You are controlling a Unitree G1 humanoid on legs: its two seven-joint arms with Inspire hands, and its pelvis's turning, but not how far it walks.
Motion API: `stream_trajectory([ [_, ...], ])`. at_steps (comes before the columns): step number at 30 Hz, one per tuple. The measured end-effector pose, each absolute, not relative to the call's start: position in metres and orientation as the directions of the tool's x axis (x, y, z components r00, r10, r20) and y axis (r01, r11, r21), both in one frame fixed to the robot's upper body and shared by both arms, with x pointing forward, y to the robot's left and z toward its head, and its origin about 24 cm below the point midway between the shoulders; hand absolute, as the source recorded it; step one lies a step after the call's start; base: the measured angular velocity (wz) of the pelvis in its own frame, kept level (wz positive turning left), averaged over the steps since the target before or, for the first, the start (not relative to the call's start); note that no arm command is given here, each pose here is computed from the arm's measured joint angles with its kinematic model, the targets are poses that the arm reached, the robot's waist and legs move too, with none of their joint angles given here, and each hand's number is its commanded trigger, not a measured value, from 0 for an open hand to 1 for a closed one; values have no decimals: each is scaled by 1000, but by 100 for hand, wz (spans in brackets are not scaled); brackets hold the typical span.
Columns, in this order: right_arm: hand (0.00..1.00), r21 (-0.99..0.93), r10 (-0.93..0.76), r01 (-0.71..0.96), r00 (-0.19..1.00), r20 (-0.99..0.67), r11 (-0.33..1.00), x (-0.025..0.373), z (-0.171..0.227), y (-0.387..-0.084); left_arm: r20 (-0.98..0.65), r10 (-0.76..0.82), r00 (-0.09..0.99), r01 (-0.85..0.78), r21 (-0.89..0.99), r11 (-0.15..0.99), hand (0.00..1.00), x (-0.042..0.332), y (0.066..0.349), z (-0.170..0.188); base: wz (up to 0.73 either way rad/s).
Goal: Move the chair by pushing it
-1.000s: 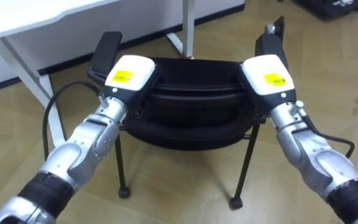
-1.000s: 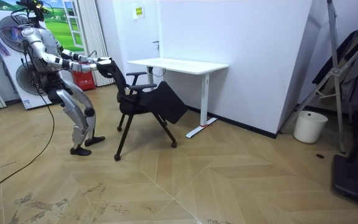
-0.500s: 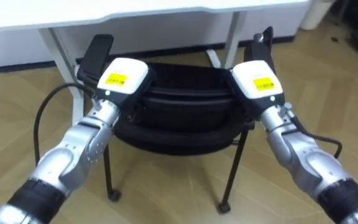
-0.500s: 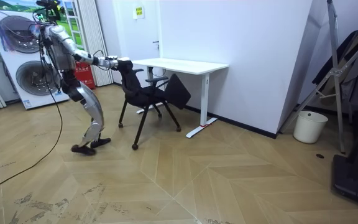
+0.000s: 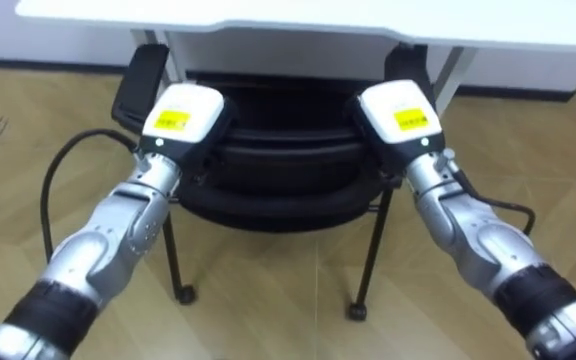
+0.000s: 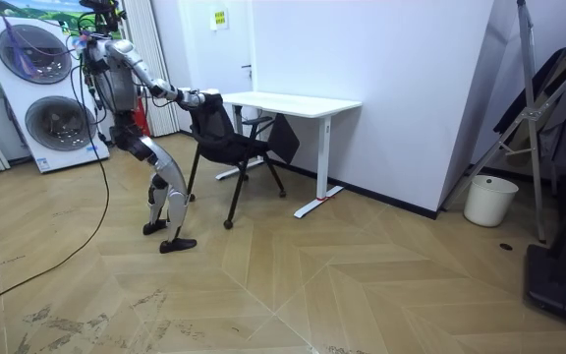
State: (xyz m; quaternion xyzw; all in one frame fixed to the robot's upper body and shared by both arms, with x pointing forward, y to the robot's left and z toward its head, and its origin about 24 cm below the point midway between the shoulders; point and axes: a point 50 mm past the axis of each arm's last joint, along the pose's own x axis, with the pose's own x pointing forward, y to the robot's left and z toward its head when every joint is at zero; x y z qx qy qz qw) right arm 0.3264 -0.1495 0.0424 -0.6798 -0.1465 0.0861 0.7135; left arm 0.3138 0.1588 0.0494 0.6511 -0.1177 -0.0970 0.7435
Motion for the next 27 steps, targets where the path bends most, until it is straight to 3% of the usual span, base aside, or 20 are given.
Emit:
stream_trajectory([
  [27,100,-999,333,22,942,34,38,315,27,-153,41,-266,963,0,988,154,100,300,156,23,2],
])
